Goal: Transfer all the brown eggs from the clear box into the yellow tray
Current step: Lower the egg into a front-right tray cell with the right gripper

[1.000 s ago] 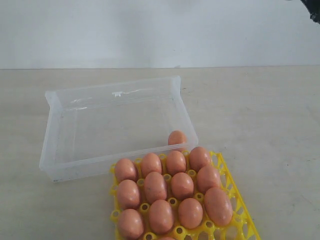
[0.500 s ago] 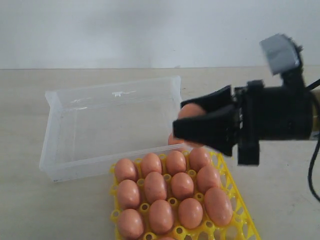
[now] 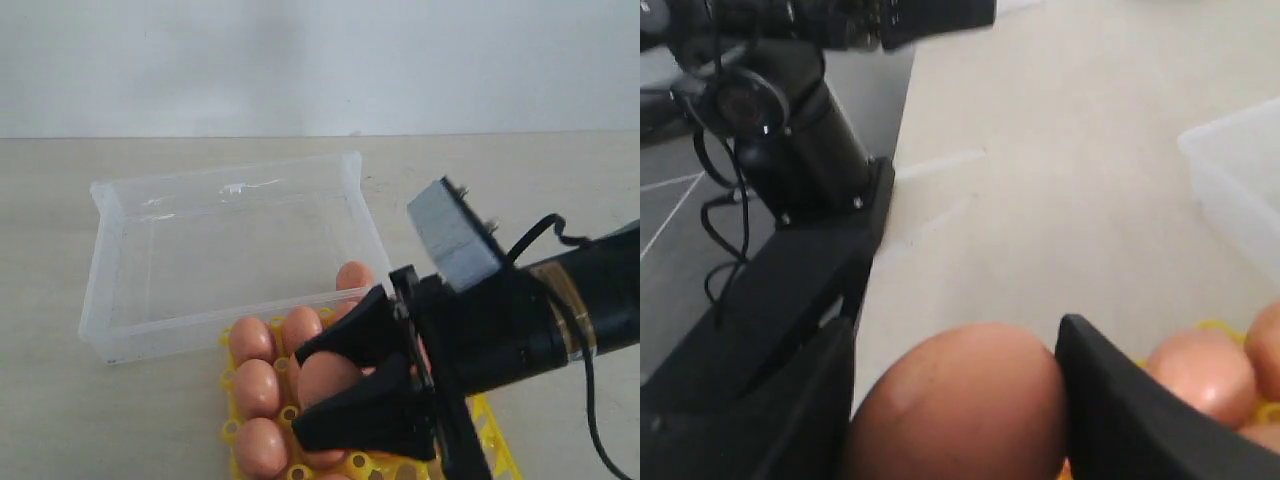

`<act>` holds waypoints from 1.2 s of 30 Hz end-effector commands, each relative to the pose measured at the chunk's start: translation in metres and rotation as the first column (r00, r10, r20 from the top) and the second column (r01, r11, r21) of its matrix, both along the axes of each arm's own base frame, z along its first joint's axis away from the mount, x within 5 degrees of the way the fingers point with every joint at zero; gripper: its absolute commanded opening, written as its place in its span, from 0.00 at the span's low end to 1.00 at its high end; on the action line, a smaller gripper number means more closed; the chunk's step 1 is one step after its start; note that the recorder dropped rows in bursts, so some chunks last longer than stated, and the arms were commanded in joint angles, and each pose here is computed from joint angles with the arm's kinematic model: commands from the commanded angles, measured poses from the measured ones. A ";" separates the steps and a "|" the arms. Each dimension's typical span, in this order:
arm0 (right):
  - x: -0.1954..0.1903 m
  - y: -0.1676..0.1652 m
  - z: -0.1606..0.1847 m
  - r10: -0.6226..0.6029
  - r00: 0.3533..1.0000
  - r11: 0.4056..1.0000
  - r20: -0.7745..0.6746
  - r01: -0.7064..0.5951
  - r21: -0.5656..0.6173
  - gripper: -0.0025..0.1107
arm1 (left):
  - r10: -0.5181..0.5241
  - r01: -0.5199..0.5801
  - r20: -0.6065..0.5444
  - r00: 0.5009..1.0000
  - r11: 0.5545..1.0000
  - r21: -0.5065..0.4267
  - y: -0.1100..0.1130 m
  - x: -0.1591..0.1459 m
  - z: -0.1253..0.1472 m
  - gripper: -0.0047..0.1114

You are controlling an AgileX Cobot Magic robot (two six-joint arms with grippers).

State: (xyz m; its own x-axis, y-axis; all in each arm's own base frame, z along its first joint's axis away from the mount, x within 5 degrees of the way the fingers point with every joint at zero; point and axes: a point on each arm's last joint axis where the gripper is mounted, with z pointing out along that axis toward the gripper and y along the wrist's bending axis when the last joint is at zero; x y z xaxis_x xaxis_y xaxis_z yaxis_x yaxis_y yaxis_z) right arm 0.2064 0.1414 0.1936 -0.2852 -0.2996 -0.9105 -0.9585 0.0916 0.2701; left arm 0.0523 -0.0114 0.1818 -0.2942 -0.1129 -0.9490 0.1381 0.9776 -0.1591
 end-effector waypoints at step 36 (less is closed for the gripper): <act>-0.019 0.006 -0.055 -0.097 0.992 0.908 0.076 0.119 -0.401 0.02 | -0.002 0.002 0.000 1.000 1.000 0.008 0.000 0.001 -0.001 0.08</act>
State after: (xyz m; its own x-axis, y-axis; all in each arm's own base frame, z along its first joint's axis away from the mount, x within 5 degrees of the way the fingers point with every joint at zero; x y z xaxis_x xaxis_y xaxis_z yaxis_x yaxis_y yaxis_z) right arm 0.1863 0.1488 0.1402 -0.3113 -0.6018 -0.7355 -0.9450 0.2779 0.1725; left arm 0.0523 -0.0114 0.1818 -0.2942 -0.1129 -0.9490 0.1381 0.9776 -0.1591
